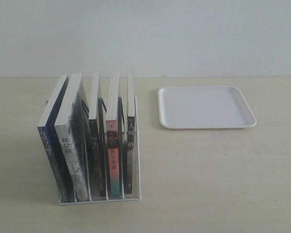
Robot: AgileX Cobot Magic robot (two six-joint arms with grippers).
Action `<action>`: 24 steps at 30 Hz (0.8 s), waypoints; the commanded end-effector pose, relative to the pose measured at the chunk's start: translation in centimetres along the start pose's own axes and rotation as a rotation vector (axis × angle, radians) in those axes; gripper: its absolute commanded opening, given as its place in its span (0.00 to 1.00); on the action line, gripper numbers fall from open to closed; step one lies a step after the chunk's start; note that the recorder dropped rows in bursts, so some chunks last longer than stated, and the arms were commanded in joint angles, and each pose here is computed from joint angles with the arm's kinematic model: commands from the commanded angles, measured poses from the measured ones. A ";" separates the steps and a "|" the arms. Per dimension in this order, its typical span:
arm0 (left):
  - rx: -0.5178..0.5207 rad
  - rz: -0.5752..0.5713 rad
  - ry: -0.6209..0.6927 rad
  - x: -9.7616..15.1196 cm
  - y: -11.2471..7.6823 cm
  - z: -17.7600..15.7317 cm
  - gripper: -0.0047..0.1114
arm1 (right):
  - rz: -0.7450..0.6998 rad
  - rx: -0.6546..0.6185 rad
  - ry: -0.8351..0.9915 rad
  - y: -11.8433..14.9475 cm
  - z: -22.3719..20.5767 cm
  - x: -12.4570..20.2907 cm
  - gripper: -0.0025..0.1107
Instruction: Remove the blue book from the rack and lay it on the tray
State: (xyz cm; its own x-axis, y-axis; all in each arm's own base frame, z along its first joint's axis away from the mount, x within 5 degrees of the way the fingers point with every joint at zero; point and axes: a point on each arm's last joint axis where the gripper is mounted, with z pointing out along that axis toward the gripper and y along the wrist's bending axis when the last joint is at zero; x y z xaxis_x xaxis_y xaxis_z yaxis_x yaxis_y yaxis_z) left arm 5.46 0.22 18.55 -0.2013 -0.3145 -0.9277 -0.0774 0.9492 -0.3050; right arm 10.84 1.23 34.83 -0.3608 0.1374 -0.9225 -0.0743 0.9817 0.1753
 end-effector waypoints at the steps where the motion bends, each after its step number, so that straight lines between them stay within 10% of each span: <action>1: 0.005 0.001 -0.015 -0.1 -0.1 0.0 0.08 | -0.012 -0.206 0.159 1.7 1.8 0.9 0.02; 24: 0.005 0.001 -0.015 -0.1 -0.1 0.0 0.08 | -0.083 -0.548 0.302 7.7 10.3 -1.8 0.02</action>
State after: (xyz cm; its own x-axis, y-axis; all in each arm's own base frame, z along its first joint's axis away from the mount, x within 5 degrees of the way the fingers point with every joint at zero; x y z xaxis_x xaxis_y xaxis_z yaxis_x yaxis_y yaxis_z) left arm 5.46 0.22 18.55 -0.2013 -0.3145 -0.9277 -0.0774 0.9492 -0.3050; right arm 19.16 8.13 33.12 -0.6017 0.0093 -0.7987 -0.4987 0.7767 0.3847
